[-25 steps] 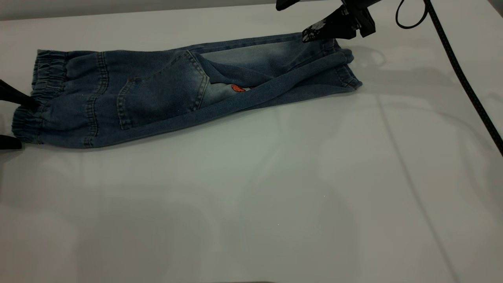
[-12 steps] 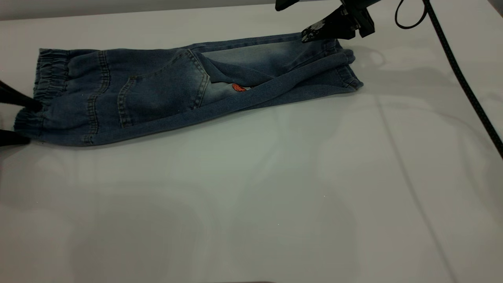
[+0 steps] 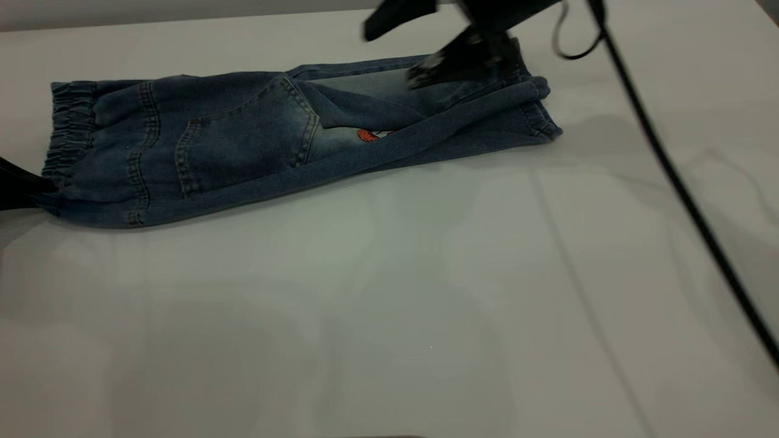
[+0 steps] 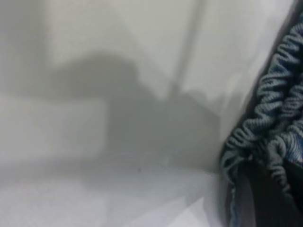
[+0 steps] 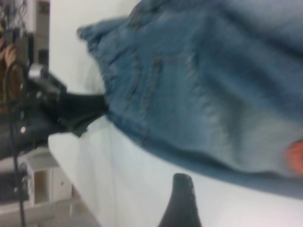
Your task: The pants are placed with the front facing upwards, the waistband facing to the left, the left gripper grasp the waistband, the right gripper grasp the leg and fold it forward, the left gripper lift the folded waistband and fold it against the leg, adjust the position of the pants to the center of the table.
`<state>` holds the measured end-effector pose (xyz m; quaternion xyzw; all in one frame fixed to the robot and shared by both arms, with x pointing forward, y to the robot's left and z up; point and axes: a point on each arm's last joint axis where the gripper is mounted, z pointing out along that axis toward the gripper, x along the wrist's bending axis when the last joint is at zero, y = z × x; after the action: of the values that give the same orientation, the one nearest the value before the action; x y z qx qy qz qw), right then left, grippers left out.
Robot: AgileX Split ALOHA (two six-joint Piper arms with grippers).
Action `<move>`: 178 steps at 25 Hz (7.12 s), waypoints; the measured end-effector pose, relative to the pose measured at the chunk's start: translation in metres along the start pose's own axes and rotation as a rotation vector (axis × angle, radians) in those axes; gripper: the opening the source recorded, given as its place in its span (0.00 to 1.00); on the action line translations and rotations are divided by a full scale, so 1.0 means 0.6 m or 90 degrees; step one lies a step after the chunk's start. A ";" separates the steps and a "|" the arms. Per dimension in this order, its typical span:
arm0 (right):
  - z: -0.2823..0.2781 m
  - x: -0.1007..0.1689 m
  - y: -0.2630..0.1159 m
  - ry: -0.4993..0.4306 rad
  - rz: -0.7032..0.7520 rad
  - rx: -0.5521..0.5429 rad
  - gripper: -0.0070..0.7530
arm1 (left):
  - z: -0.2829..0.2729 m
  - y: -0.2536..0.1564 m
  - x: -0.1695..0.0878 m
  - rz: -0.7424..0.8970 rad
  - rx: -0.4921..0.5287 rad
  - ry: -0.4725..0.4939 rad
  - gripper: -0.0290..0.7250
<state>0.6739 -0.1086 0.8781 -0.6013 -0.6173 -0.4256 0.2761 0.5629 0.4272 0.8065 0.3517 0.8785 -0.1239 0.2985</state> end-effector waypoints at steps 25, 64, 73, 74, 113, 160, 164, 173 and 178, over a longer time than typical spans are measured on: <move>0.213 0.078 -0.044 -0.020 -0.075 -0.004 0.66 | -0.226 -0.075 -0.246 0.335 -0.113 -0.100 0.11; 0.012 0.071 0.062 -0.214 -0.219 0.008 0.66 | -0.185 -0.256 -0.456 0.630 -0.134 -0.186 0.11; -0.155 0.118 0.118 -0.222 -0.234 -0.089 0.66 | -0.102 -0.245 -0.463 0.619 -0.092 -0.156 0.11; -0.162 0.127 0.117 -0.220 -0.240 -0.092 0.66 | -0.087 -0.244 -0.466 0.620 -0.084 -0.154 0.11; -0.250 0.238 0.081 -0.196 -0.326 -0.062 0.66 | -0.015 -0.256 -0.544 0.807 0.038 -0.154 0.81; 0.209 0.073 -0.076 -0.603 -0.295 0.220 0.66 | -0.307 -0.291 -0.561 0.827 -0.064 -0.160 0.80; 0.211 0.071 -0.081 -0.607 -0.192 0.191 0.66 | -0.307 -0.292 -0.561 0.828 -0.061 -0.160 0.80; 0.213 0.063 -0.092 -0.649 0.092 0.091 0.66 | -0.307 -0.292 -0.560 0.829 -0.058 -0.160 0.80; 0.216 0.071 -0.089 -0.643 0.161 0.063 0.66 | -0.307 -0.292 -0.560 0.829 -0.058 -0.160 0.80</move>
<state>0.6385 0.0284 0.8412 -0.7876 -0.6157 -0.0159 0.0212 0.5541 0.1967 1.1591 0.7806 0.4497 0.0790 0.4269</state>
